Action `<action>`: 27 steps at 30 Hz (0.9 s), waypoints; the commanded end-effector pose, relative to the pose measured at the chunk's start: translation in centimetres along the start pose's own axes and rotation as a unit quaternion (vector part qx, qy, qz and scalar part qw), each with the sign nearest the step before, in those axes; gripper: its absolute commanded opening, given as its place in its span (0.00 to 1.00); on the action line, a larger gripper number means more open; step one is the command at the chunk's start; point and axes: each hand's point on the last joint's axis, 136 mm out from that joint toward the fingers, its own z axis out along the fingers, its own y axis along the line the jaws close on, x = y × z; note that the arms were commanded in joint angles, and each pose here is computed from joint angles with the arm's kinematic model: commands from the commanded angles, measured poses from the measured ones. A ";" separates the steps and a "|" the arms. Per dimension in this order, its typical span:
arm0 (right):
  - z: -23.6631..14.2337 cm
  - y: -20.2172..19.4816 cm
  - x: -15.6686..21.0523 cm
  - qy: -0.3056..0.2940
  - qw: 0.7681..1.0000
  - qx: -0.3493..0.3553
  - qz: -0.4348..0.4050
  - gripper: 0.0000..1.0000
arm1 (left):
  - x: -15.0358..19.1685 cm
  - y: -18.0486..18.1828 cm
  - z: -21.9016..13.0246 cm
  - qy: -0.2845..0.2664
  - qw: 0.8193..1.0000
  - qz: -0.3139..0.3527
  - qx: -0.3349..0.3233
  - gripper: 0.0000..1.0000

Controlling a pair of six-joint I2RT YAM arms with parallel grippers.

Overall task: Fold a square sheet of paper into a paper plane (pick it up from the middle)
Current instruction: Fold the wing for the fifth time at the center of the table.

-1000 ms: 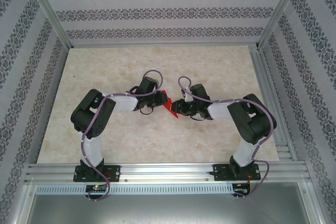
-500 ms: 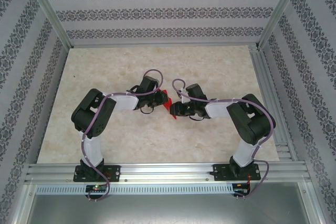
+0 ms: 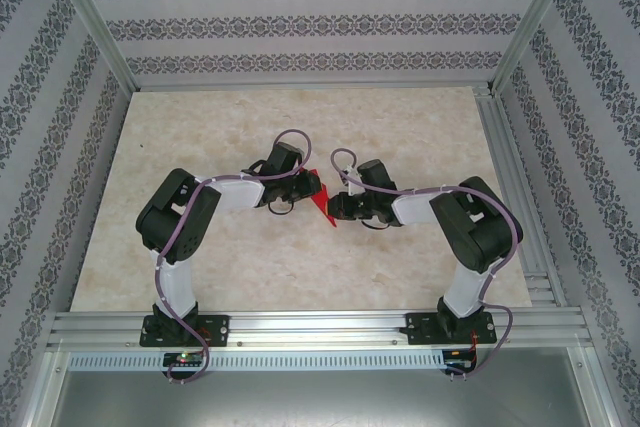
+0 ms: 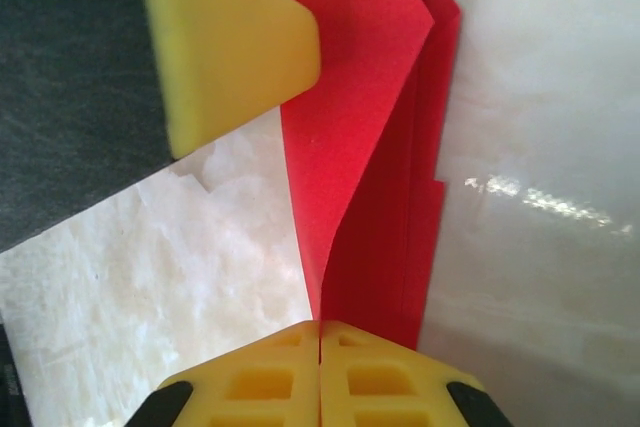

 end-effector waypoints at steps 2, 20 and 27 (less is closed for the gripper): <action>0.1 -0.4 -0.6 -0.016 0.998 -0.041 0.047 0.05 | -0.9 -2.1 -1.1 -0.011 0.999 0.023 0.026 0.30; 0.3 -2.2 0.1 -0.006 0.992 -0.041 0.116 0.03 | 1.5 -5.8 -1.6 0.015 0.989 0.096 0.108 0.38; 0.5 -2.6 0.6 0.006 0.992 -0.033 0.122 0.03 | 2.2 -4.5 -0.5 0.025 0.993 0.088 0.075 0.36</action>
